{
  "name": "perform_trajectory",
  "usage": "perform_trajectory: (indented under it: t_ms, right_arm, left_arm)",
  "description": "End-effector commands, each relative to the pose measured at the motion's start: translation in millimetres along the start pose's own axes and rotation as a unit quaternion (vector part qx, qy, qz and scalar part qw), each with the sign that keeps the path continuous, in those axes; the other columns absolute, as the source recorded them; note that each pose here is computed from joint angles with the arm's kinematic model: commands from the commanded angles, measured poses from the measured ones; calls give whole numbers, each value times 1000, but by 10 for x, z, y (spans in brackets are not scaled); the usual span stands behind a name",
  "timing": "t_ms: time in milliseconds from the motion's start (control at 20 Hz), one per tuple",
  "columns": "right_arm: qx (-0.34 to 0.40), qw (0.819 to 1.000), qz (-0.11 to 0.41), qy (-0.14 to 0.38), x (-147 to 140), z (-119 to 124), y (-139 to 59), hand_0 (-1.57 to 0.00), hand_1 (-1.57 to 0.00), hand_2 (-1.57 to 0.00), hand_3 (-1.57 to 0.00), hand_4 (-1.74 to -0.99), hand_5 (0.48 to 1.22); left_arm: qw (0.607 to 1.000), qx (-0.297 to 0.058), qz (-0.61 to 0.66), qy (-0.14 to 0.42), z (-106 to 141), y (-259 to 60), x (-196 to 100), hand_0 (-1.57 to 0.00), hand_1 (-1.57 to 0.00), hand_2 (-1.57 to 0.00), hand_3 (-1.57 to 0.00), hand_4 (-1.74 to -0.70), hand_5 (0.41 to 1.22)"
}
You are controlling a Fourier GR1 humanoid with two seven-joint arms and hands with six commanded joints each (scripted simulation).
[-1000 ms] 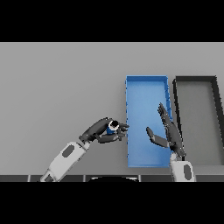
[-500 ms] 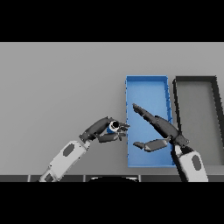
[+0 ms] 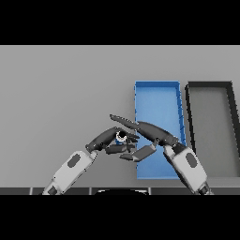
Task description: Pick up the blue pipe and place it into the blue bin.
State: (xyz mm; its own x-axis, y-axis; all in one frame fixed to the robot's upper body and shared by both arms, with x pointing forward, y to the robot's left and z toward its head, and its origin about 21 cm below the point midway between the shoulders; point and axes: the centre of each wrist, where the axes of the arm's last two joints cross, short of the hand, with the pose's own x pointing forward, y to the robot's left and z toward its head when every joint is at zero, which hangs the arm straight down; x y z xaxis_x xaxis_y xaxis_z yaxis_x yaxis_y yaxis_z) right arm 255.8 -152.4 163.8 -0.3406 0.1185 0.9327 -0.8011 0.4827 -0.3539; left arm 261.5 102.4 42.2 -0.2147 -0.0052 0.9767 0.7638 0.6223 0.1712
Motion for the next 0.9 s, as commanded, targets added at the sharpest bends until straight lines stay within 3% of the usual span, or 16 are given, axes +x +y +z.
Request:
perform_trajectory:
  t_ms: [0, 150, 250, 300, 350, 400, 450, 500, 600, 750, 850]
  right_arm:
    - [7, 1000, 2, 3, -18, -74, 16, 1, 1, 1, 1, -1225, 529]
    - [22, 1000, 1, 0, -8, -254, -7, 1, 1, 1, 1, -1218, 508]
    - [40, 999, 1, 4, -19, -371, -3, -53, -84, -102, -46, -1245, 506]
    - [49, 999, 2, -2, -2, -400, -18, -181, -225, -237, -161, -1294, 509]
    - [59, 998, 5, -4, 28, -480, 1, -345, -375, -379, -296, -1335, 507]
    - [67, 998, 10, -1, 36, -554, 11, -527, -534, -531, -440, -1362, 508]
    - [73, 997, 13, -2, 30, -570, 0, -718, -699, -739, -635, -1430, 522]
    - [79, 997, 2, -13, 29, -582, 23, -888, -873, -905, -768, -1486, 550]
    - [98, 995, -24, -23, 18, -630, 55, -1134, -1124, -1145, -957, -1562, 666]
    - [100, 993, -53, -21, -46, -624, 72, -1347, -1342, -1353, -1257, -1469, 905]
    - [92, 995, -28, -40, -35, -598, 82, -1428, -1425, -1431, -1370, -1441, 1019]
  left_arm:
    - [1000, 4, -6, 0, -2, 36, 30, -1571, -1571, -1571, -1536, -1741, 1221]
    - [1000, 1, -25, 2, 45, 41, 40, -1571, -1571, -1571, -1540, -1740, 1221]
    - [1000, -7, -6, 4, 71, 41, 11, -1571, -1571, -1571, -1484, -1736, 1221]
    - [1000, -6, -28, 3, 50, 33, 23, -1394, -1326, -1320, -1288, -1737, 1221]
    - [997, -20, -61, 46, 28, 44, 48, -1182, -1078, -1063, -1030, -1682, 1221]
    - [994, -36, -77, 75, 35, 51, 70, -991, -878, -850, -824, -1552, 1221]
    - [993, -31, -82, 82, 79, 79, 75, -818, -706, -680, -659, -1480, 1221]
    - [994, -21, -76, 70, 51, 84, 58, -776, -706, -686, -583, -1533, 1221]
    - [997, -7, -60, 53, 63, 64, 40, -1063, -1017, -969, -939, -1607, 1221]
    - [1000, 8, -18, 4, 71, 49, 35, -1311, -1287, -1186, -1247, -1673, 1221]
    - [1000, 8, -6, -18, 39, 29, 17, -1404, -1390, -1310, -1364, -1697, 1221]
